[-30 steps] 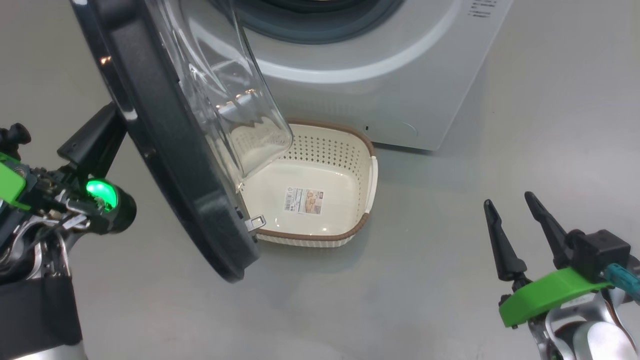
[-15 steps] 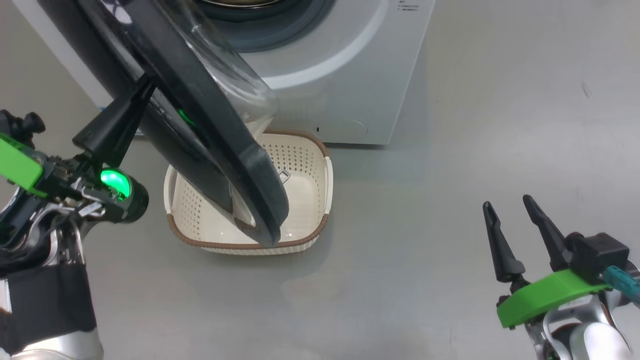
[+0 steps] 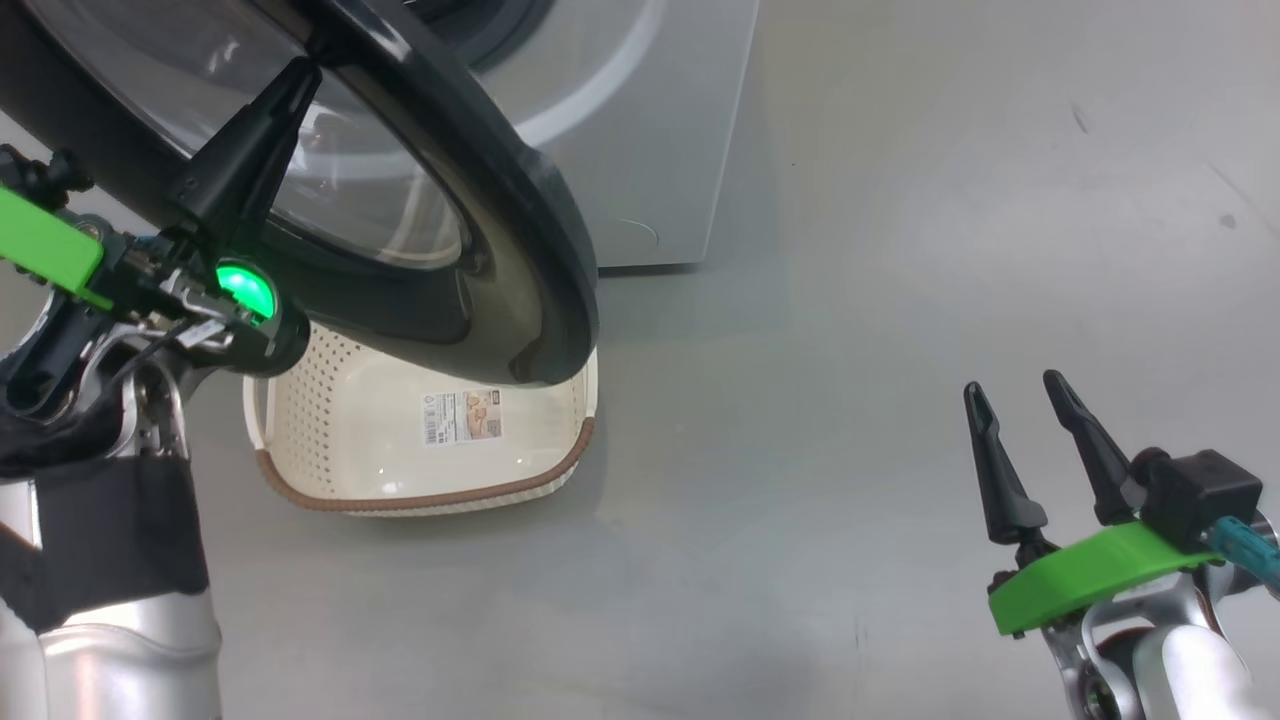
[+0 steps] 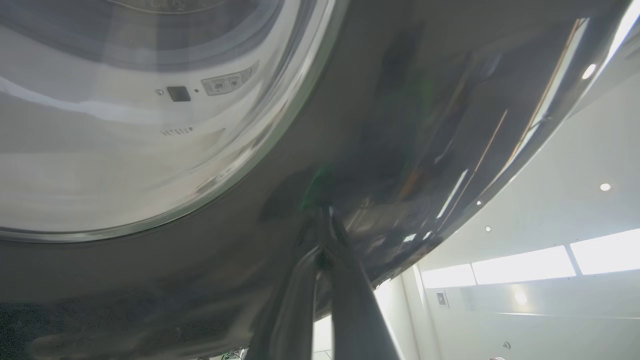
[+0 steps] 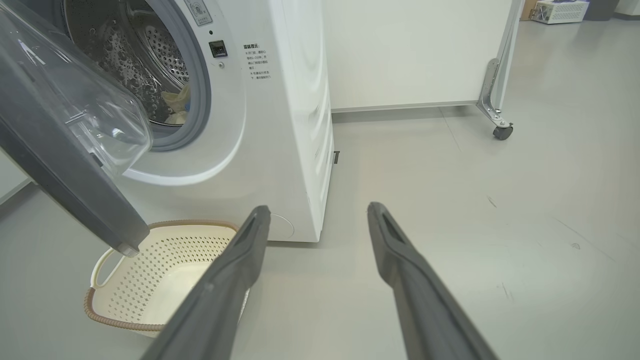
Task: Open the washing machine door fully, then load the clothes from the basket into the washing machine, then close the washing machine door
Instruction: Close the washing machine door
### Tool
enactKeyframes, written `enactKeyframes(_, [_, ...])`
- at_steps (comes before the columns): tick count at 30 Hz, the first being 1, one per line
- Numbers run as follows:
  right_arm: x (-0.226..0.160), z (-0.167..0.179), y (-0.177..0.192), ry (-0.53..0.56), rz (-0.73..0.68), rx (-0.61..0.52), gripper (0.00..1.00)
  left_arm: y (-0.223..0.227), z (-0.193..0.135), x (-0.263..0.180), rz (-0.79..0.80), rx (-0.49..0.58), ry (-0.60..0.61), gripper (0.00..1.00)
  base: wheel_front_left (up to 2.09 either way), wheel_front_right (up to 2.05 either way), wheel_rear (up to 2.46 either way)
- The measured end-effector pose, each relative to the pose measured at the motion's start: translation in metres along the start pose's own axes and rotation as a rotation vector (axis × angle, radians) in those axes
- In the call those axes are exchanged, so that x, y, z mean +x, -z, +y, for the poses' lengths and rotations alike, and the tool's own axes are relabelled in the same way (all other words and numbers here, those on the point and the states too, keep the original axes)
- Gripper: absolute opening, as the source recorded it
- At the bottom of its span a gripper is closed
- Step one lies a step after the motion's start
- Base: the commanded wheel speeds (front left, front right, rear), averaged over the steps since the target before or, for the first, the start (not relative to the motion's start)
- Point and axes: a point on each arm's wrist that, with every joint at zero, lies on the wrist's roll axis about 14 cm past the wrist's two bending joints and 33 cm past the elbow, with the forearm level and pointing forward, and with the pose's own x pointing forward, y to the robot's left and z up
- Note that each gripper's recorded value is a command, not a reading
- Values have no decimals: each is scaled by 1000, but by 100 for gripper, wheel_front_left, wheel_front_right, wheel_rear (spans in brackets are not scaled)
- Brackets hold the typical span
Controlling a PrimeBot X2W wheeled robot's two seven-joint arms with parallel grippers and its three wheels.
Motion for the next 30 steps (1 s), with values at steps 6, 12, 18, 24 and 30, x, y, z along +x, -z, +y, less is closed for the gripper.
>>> enactKeyframes(6, [-6,-12,2,39,4,-2,100,7,7,21,16,-15,1,0,0,0,0])
enactKeyframes(12, [-11,-18,2,61,0,1,100,11,14,32,16,-22,-9,0,0,0,0])
enactKeyframes(18, [-10,-21,1,69,-8,2,100,11,20,36,11,-33,-19,0,0,0,0])
enactKeyframes(24, [-6,-21,3,67,-11,11,100,11,13,33,13,-23,0,0,0,0,0])
enactKeyframes(30, [-2,-16,2,50,-22,15,100,13,12,15,-3,-29,-9,0,0,0,0])
